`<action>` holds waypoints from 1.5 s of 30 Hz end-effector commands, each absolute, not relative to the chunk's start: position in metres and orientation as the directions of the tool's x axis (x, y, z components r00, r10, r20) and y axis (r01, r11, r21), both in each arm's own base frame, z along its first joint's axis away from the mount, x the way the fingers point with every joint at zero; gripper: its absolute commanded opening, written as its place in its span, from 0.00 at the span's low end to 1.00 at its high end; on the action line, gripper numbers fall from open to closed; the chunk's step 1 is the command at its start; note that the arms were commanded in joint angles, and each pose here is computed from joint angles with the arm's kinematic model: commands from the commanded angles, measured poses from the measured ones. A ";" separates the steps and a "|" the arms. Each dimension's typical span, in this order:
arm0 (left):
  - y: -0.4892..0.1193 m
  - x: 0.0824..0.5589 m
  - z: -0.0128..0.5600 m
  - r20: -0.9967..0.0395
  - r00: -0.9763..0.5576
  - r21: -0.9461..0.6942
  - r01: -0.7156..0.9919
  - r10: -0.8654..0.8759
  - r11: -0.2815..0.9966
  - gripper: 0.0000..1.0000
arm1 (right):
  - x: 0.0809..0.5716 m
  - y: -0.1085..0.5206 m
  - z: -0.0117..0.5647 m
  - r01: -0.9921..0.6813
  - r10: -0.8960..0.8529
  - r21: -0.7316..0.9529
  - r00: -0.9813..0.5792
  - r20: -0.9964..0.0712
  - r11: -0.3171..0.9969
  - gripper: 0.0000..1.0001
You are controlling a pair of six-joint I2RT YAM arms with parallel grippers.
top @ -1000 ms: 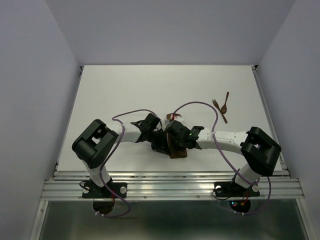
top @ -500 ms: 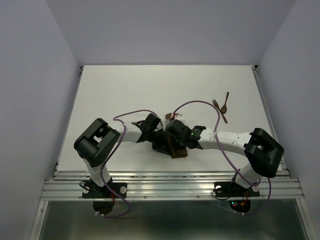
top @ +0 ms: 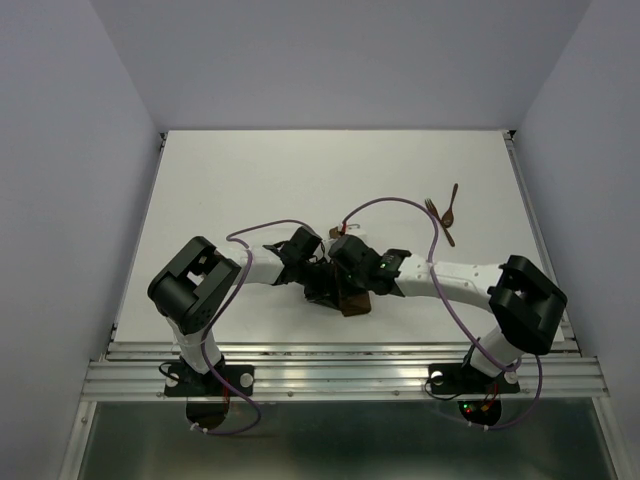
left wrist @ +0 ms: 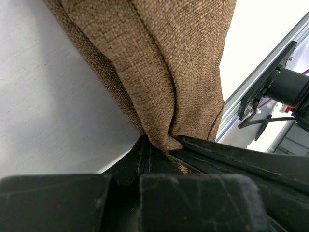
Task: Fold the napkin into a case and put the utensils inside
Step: Smooth out the smaller rectangle-folded napkin at the center of the board.
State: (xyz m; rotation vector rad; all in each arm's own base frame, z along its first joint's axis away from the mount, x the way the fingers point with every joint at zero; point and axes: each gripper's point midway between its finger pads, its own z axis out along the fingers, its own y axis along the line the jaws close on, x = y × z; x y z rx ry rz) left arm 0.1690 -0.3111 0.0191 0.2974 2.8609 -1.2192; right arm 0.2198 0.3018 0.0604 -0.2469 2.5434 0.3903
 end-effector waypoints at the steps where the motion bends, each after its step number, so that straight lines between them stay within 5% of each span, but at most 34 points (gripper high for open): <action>1: -0.312 0.165 0.021 -0.093 -0.980 -0.725 0.188 0.176 0.663 0.00 | 0.228 0.319 0.065 -0.267 -0.071 0.262 -0.813 -0.578 0.927 0.01; 19: -0.301 0.158 0.054 -0.137 -0.977 -0.722 0.212 0.164 0.658 0.00 | 0.220 0.302 0.028 -0.260 -0.113 0.199 -0.829 -0.548 0.945 0.01; 27: -0.284 0.191 0.071 -0.207 -0.975 -0.695 0.203 0.077 0.689 0.00 | 0.216 0.301 0.041 -0.284 -0.112 0.228 -0.818 -0.565 0.931 0.01; 30: -0.281 0.215 0.074 -0.235 -0.971 -0.690 0.203 0.051 0.695 0.00 | 0.213 0.303 0.056 -0.301 -0.100 0.264 -0.811 -0.577 0.916 0.28; 34: -0.295 0.241 0.086 -0.277 -0.960 -0.699 0.231 0.042 0.677 0.00 | 0.210 0.300 0.073 -0.308 -0.079 0.292 -0.799 -0.596 0.905 0.38; 39: -0.312 0.255 0.090 -0.274 -0.961 -0.730 0.240 0.048 0.640 0.00 | 0.207 0.290 0.083 -0.287 -0.056 0.293 -0.795 -0.604 0.912 0.37; 45: -0.318 0.263 0.077 -0.255 -0.965 -0.727 0.231 0.058 0.647 0.00 | 0.196 0.278 0.069 -0.255 -0.058 0.279 -0.825 -0.562 0.926 0.14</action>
